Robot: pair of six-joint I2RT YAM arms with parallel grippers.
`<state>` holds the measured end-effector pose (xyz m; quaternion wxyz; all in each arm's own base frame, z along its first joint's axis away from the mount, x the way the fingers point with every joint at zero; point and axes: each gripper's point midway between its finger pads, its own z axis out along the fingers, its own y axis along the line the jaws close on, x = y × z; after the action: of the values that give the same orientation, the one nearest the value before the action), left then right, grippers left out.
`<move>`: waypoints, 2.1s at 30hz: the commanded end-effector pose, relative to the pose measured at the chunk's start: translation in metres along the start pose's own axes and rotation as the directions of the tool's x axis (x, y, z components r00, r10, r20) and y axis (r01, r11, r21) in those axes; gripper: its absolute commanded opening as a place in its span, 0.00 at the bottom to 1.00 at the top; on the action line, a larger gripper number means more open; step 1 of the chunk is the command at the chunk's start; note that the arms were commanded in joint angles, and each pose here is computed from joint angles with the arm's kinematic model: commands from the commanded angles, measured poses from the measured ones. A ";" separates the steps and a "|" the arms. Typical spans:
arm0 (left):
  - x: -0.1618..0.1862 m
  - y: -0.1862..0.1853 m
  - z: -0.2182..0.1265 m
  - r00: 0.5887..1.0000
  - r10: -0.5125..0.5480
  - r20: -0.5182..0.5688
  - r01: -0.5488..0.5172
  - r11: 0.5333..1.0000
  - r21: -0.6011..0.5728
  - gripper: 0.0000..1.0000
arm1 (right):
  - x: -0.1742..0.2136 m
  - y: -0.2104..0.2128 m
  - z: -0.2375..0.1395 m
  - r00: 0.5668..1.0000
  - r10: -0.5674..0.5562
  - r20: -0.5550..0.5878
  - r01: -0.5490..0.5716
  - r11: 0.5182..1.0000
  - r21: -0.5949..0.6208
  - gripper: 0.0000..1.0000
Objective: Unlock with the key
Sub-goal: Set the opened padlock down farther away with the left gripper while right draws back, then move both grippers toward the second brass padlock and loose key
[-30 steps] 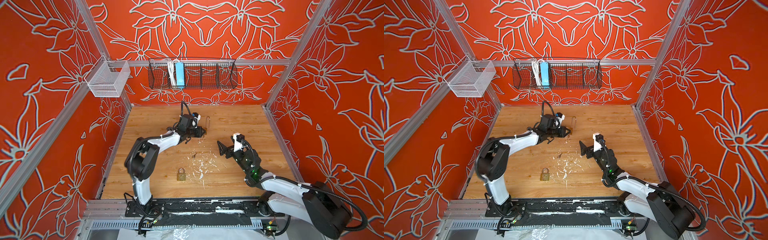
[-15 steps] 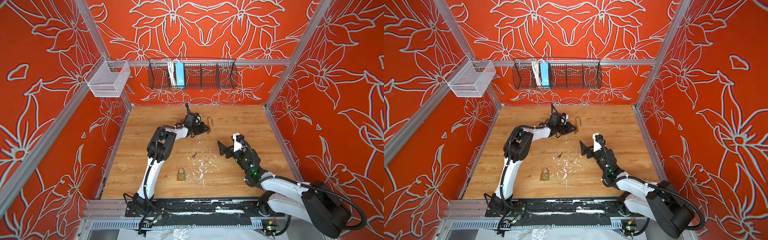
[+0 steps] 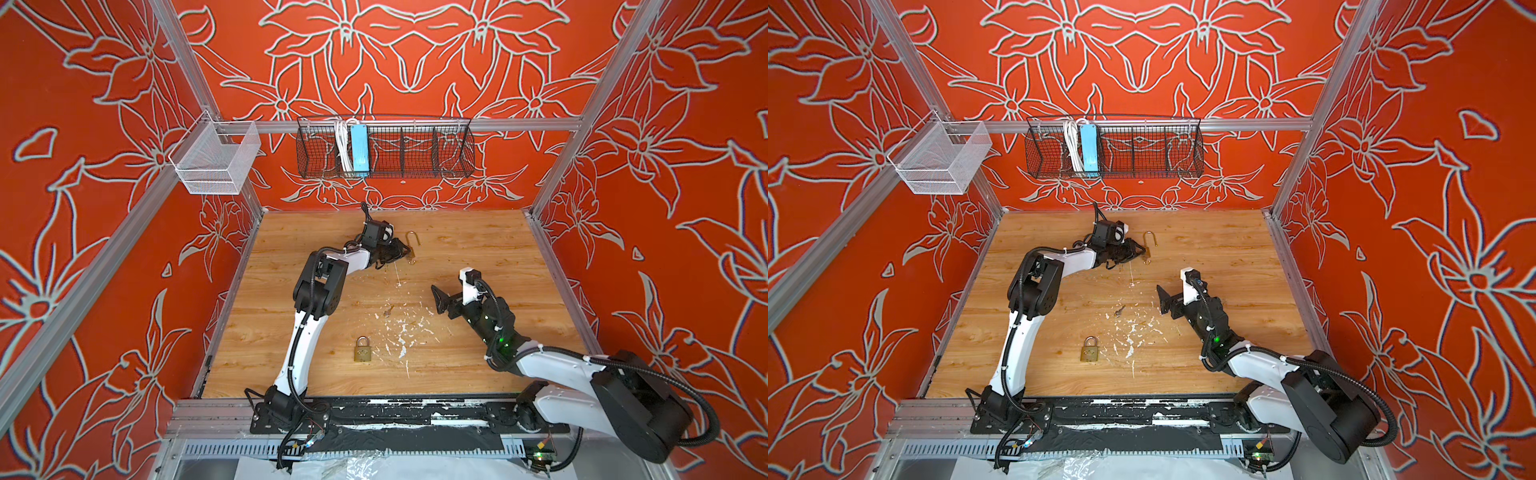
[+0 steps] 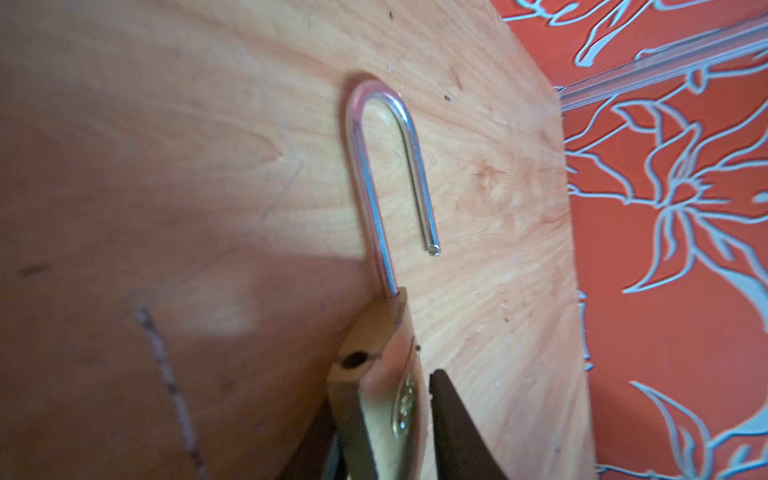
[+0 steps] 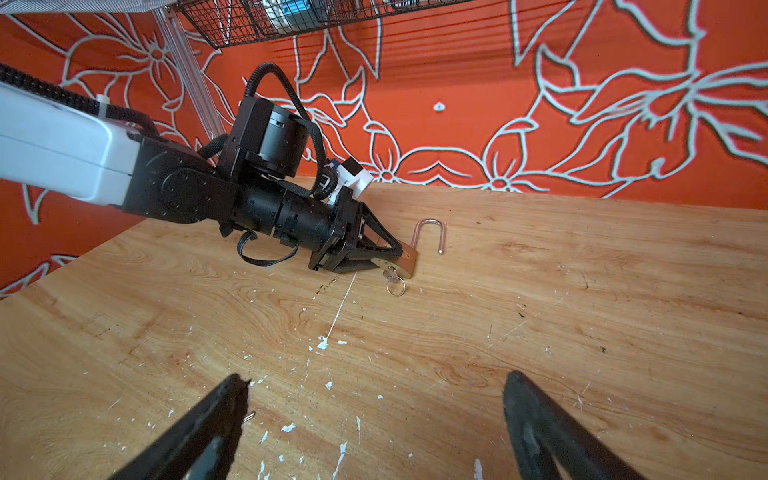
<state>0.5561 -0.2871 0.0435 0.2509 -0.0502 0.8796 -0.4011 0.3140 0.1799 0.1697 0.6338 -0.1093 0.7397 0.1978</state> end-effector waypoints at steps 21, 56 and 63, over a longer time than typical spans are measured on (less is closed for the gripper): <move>0.066 -0.033 -0.192 0.828 0.517 0.218 -0.392 0.812 -0.433 0.53 | 0.014 0.029 0.035 0.982 -0.075 -0.175 0.054 0.991 -0.121 0.93; 0.134 -0.032 -0.344 0.707 0.488 0.511 -0.337 0.869 -0.363 0.97 | 0.141 0.142 0.064 0.631 -0.438 -0.640 0.297 0.899 -0.322 0.59; 0.134 -0.030 -0.345 0.708 0.487 0.511 -0.330 0.868 -0.371 0.97 | 0.149 0.144 0.068 0.610 -0.434 -0.663 0.308 0.901 -0.306 0.49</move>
<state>0.2711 -0.1148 0.2086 0.5895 0.0019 0.7849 -0.1907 0.2855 0.3573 0.0445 0.3217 -0.3801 0.8626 0.0894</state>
